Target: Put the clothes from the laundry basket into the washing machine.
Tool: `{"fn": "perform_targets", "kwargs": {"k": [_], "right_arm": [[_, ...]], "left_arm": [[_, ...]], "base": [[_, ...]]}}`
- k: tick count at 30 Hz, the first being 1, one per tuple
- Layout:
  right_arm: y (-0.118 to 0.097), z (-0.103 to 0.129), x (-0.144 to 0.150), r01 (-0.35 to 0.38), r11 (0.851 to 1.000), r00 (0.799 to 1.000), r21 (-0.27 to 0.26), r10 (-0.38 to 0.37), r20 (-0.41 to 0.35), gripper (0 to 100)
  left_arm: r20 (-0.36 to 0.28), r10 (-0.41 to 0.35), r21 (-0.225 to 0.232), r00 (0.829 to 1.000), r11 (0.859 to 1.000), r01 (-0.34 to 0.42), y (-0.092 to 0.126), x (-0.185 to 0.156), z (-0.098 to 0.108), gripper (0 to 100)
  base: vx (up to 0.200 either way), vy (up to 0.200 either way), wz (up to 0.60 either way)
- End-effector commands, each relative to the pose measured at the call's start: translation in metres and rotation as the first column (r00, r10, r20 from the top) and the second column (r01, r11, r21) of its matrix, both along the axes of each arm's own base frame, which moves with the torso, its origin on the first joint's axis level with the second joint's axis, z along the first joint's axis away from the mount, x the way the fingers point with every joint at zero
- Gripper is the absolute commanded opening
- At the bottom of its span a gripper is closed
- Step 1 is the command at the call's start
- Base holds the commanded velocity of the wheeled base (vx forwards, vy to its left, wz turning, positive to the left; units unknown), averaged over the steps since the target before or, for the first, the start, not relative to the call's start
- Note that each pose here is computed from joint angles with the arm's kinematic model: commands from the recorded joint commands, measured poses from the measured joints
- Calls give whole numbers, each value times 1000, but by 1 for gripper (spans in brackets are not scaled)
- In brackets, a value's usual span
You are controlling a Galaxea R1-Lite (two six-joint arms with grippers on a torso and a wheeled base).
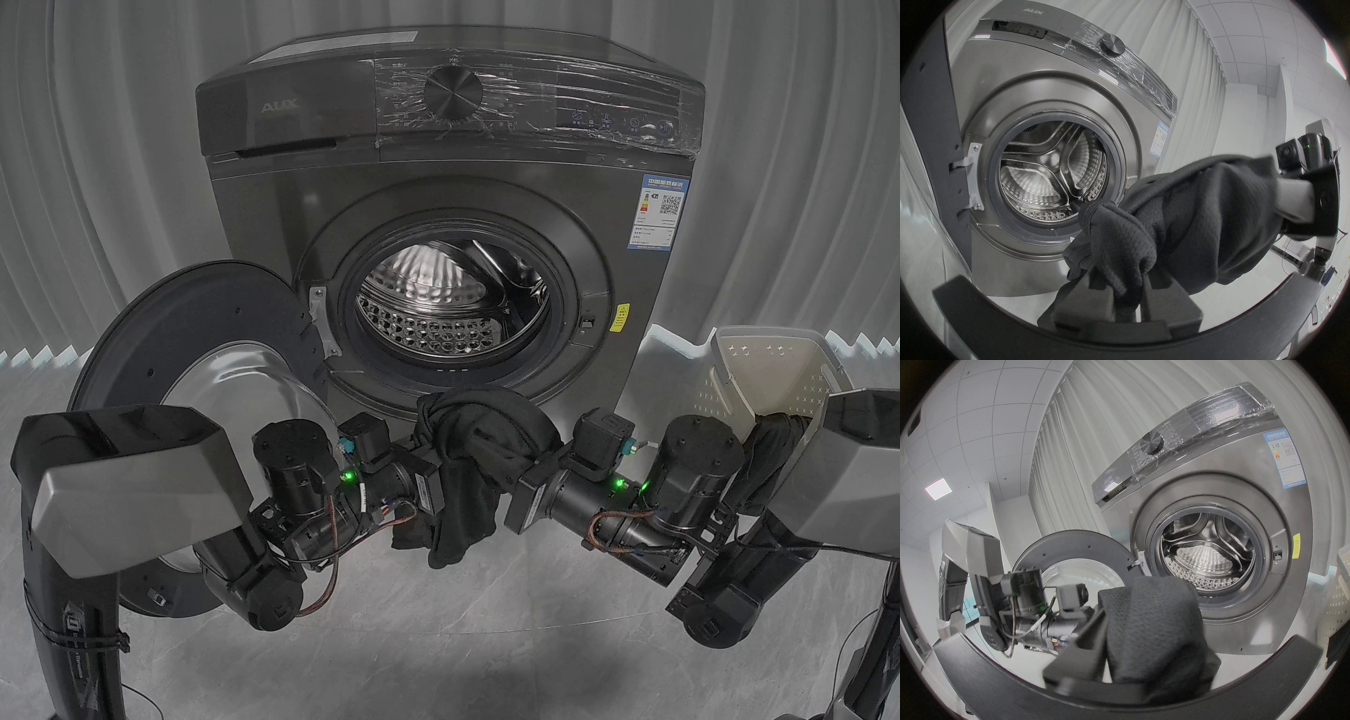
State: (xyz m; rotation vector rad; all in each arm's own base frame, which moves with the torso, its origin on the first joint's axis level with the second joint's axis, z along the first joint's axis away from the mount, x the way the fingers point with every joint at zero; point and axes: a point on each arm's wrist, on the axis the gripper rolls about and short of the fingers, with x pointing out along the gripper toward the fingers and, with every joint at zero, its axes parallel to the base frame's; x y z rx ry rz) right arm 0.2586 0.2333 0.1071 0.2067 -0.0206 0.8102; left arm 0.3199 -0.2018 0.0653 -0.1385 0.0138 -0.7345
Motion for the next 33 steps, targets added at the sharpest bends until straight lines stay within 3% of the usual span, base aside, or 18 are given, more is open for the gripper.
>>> {"fn": "perform_targets", "kwargs": {"k": [1, 10, 18, 20, 21, 22, 25, 26, 27, 30, 33], "right_arm": [[-1, -10, -9, -22, 999, 999, -33, 21, -33, 100], [-27, -48, -40, -77, 980, 981, -182, 42, -191, 100], [-33, -58, -38, -44, 975, 975, -219, -6, -220, 100], [-40, -68, -31, 50, 962, 962, -267, -118, -246, 100], [-40, -68, -31, 50, 962, 962, -267, -118, -246, 100], [-47, -75, -22, 127, 947, 945, -294, -205, -255, 100], [-51, -75, -15, 169, 942, 936, -291, -246, -252, 100], [-51, -75, -15, 169, 942, 936, -291, -246, -252, 100], [-51, -68, 1, 238, 940, 928, -244, -294, -228, 100], [-52, -62, 15, 303, 930, 915, -209, -345, -211, 100], [-54, -62, 17, 313, 926, 910, -209, -355, -212, 100]], "left_arm": [[27, 11, -21, 1000, 1000, -10, 1, 2, 10, 0], [91, 63, -86, 994, 995, -55, 3, 7, 37, 0], [119, 101, -124, 988, 989, -86, 5, 5, 52, 0], [126, 137, -139, 983, 983, -119, 6, 4, 59, 0], [126, 137, -139, 983, 983, -119, 6, 4, 59, 0], [124, 184, -151, 975, 975, -165, 6, 2, 62, 0], [117, 239, -161, 964, 962, -219, 6, 2, 63, 0], [100, 294, -161, 950, 947, -277, 5, 0, 61, 0], [98, 308, -160, 946, 943, -290, 4, -1, 60, 0], [86, 306, -138, 948, 946, -293, 5, -6, 54, 0], [81, 301, -123, 950, 949, -290, 4, -8, 52, 0]], "base": [[0, 0, 0], [0, 0, 0], [0, 0, 0], [0, 0, 0], [0, 0, 0], [0, 0, 0], [0, 0, 0], [0, 0, 0], [0, 0, 0], [0, 0, 0], [0, 0, 0]]}}
